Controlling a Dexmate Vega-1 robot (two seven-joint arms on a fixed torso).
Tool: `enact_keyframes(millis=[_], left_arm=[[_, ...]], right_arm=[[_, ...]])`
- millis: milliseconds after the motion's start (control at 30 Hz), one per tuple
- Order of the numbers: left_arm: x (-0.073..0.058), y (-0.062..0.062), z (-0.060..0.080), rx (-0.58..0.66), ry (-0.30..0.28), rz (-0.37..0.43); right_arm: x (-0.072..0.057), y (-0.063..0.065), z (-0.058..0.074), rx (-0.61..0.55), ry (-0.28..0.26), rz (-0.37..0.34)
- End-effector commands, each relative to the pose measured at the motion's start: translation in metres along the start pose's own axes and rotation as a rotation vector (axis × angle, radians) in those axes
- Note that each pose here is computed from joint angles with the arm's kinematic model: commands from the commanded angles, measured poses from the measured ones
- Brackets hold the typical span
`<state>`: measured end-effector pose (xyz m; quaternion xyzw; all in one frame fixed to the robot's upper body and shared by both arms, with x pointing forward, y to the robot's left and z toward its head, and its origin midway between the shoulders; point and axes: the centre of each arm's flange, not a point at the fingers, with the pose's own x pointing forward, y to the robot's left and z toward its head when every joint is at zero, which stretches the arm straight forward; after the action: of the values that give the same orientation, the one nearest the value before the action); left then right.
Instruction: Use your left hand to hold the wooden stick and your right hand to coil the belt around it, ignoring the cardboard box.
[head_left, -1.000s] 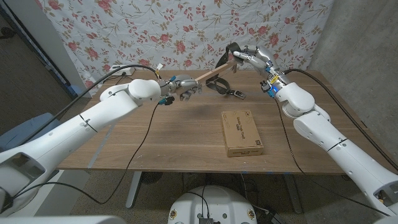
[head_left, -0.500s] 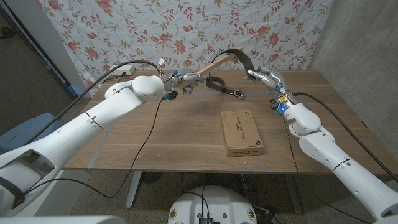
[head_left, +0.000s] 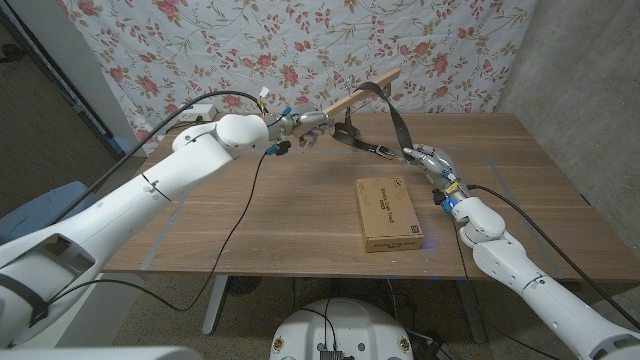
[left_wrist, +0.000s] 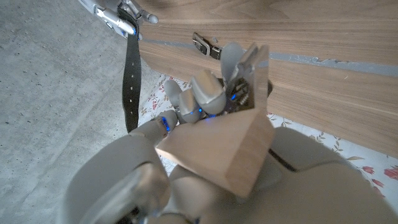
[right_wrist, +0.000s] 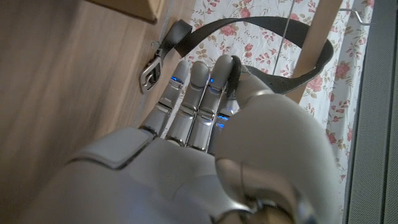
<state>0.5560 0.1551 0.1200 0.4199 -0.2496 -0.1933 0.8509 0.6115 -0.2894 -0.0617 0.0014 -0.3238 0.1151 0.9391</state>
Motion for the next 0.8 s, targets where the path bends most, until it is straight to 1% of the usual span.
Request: enact_keyframes(millis=[33,200,367,467,500,533,567,600,633,667,767,800], left_arm=[[0.005,-0.006,0.013,-0.033,-0.007,-0.114],[0.003,-0.005,0.019,-0.044,-0.023,-0.136],[0.002,-0.007,0.025,-0.043,-0.031,-0.171],[0.002,-0.009,0.028,-0.052,-0.036,-0.215],[0.001,-0.011,0.029,-0.055,-0.038,-0.239],[0.001,-0.011,0.029,-0.056,-0.038,-0.24],[0.001,-0.012,0.03,-0.052,-0.038,-0.249],[-0.001,-0.013,0.031,-0.048,-0.036,-0.266],[-0.001,-0.013,0.031,-0.048,-0.036,-0.267],[-0.003,-0.014,0.032,-0.047,-0.035,-0.277],[-0.007,-0.014,0.033,-0.047,-0.032,-0.291],[-0.007,-0.014,0.033,-0.047,-0.031,-0.291]], right_arm=[[-0.002,-0.005,-0.046,-0.082,0.136,-0.094],[0.005,-0.01,-0.054,-0.121,0.168,-0.124],[0.015,-0.019,-0.059,-0.155,0.198,-0.147],[0.024,-0.023,-0.062,-0.186,0.222,-0.157],[0.03,-0.025,-0.064,-0.205,0.234,-0.161],[0.031,-0.025,-0.064,-0.206,0.234,-0.161],[0.034,-0.025,-0.064,-0.217,0.24,-0.162],[0.04,-0.025,-0.065,-0.234,0.249,-0.162],[0.041,-0.025,-0.065,-0.235,0.248,-0.162],[0.047,-0.025,-0.065,-0.243,0.251,-0.165],[0.057,-0.026,-0.062,-0.259,0.248,-0.17],[0.057,-0.026,-0.062,-0.259,0.248,-0.17]])
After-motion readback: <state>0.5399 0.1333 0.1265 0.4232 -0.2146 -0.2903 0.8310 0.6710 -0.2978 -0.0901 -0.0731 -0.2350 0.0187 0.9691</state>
